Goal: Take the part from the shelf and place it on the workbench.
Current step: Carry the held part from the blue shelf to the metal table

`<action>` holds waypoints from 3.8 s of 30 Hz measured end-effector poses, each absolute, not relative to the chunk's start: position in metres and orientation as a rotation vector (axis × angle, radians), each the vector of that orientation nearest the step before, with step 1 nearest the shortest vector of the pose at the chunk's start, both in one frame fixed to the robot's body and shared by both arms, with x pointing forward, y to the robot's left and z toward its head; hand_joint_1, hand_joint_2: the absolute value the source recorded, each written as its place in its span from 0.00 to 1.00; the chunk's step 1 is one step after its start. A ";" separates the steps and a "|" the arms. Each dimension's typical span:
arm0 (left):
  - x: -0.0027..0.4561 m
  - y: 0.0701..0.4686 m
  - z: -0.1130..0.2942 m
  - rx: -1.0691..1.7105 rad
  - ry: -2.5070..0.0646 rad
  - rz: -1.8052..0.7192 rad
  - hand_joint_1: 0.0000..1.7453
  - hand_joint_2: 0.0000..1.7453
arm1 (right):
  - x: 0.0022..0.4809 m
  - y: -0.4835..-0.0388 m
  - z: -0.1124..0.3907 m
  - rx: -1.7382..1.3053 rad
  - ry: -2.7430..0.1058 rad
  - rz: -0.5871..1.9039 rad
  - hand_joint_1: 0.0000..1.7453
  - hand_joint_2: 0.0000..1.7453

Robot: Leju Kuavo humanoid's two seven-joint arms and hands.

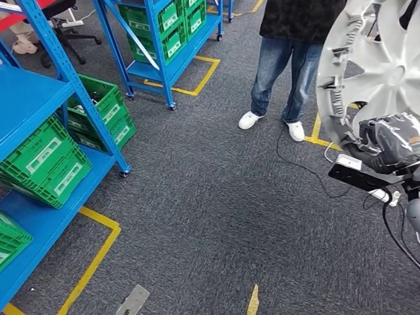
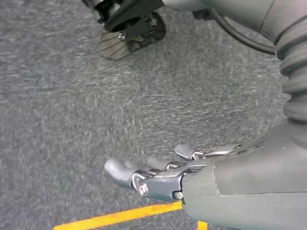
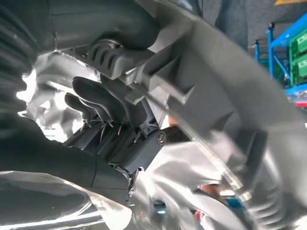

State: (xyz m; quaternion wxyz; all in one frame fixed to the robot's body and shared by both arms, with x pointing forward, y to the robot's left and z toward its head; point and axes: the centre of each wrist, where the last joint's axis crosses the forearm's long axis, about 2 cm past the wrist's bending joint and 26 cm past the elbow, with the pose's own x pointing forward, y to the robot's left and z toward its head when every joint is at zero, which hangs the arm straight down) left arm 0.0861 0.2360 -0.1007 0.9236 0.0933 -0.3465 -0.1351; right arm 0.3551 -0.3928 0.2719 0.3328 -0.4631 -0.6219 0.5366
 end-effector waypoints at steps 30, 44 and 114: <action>0.092 0.234 -0.099 0.250 -0.689 -0.280 0.00 1.00 | 0.354 -0.395 0.269 -1.200 -1.609 1.410 1.00 1.00; 0.092 0.230 -0.098 0.246 -0.692 -0.279 0.00 1.00 | 0.354 -0.398 0.269 -1.167 -1.622 1.363 1.00 1.00; 0.095 0.233 -0.098 0.257 -0.703 -0.280 0.00 1.00 | 0.339 -0.345 0.303 -1.148 -1.922 1.494 1.00 1.00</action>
